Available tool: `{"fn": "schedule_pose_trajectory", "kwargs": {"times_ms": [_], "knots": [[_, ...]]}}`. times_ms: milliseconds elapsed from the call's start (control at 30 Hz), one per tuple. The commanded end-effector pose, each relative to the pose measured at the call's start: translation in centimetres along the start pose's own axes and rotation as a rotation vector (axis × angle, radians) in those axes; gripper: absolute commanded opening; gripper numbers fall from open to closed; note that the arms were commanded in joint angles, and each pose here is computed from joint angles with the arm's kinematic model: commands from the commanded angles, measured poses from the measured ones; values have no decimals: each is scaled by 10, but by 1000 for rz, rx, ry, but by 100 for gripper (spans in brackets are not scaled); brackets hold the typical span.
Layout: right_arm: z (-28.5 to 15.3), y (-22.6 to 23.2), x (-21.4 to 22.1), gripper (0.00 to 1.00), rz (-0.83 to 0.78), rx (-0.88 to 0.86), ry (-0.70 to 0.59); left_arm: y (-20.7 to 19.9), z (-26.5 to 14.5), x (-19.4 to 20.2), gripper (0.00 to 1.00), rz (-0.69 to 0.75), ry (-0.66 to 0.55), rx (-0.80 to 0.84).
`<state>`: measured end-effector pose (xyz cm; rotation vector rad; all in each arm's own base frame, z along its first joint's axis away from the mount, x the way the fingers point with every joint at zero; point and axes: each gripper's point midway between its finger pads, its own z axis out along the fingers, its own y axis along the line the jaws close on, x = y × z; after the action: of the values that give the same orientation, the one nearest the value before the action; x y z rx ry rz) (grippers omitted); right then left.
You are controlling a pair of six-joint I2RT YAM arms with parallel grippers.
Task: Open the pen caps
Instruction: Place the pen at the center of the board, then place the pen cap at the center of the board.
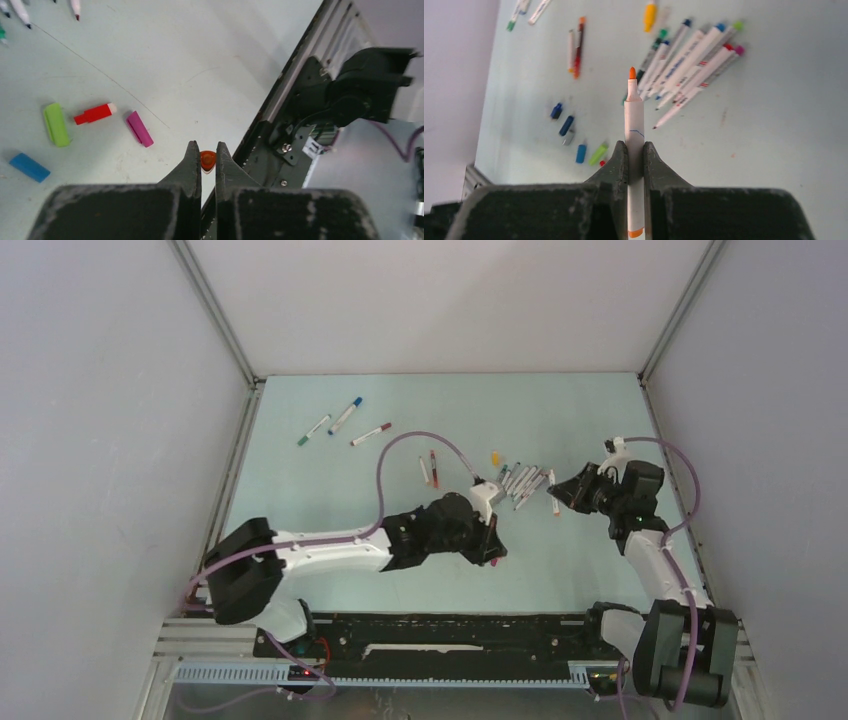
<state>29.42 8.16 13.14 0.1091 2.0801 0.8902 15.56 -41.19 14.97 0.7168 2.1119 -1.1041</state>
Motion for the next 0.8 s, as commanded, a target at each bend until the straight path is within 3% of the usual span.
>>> {"fn": "schedule_pose_trajectory", "kwargs": {"times_ms": [0, 267, 500, 767], "knots": [[10, -38, -12, 0, 93, 199, -73, -8, 26, -5, 0, 123, 29, -47], [34, -77, 4, 0, 259, 301, 5, 11, 61, 27, 2, 193, 176, -150], [44, -84, 11, 0, 298, 306, 54, 29, 75, 41, 5, 232, 245, -221], [52, -82, 18, 19, 329, 271, 106, 42, 83, 49, 21, 249, 295, -281]]}}
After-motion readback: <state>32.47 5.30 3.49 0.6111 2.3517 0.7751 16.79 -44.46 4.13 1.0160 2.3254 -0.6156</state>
